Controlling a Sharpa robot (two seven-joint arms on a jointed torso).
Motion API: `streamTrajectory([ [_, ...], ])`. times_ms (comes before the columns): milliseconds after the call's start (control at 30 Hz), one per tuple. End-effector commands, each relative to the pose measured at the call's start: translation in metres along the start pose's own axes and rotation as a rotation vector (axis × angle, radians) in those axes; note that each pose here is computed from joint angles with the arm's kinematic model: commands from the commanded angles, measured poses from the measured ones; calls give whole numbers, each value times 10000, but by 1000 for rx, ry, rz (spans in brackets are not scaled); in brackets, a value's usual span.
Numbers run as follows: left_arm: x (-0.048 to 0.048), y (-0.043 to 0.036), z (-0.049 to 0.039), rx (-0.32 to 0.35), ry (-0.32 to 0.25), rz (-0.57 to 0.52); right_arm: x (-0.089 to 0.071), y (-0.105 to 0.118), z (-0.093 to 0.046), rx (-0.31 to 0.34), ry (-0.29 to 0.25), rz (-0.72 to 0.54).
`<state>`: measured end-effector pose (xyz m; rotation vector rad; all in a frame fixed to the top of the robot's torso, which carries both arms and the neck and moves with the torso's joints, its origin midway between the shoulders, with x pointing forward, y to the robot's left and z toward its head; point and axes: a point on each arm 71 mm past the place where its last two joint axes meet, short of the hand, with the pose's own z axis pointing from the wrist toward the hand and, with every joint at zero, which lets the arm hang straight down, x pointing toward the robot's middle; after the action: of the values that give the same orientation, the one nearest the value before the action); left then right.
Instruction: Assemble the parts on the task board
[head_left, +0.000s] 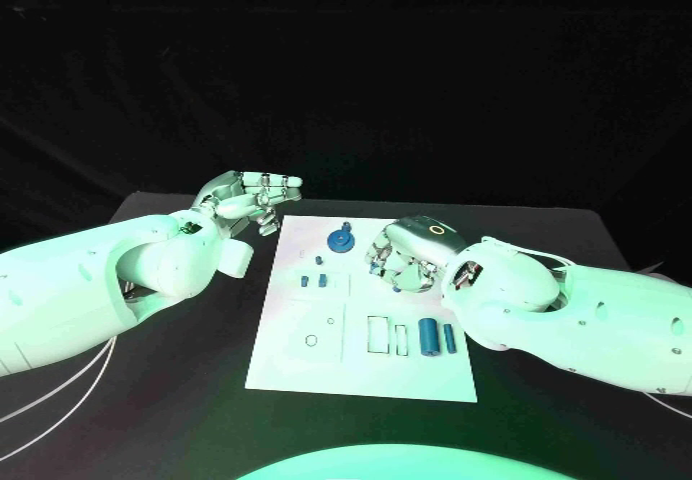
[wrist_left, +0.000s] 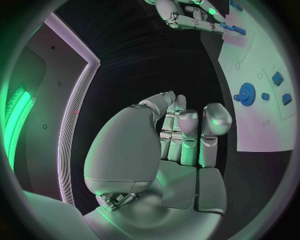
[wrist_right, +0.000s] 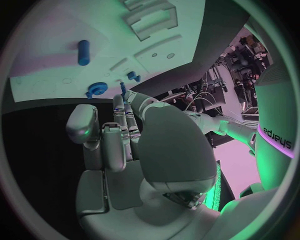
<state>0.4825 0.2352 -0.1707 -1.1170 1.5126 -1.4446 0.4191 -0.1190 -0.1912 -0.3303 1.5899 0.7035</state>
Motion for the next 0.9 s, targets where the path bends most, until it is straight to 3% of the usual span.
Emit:
streamTrajectory([
  [33, 33, -13, 12, 9, 17, -4, 71, 127, 30, -42, -4, 30],
  [533, 119, -14, 41, 15, 34, -11, 595, 366, 171, -92, 101, 132],
  [900, 153, -14, 54, 16, 42, -13, 793, 413, 231, -102, 132, 134],
])
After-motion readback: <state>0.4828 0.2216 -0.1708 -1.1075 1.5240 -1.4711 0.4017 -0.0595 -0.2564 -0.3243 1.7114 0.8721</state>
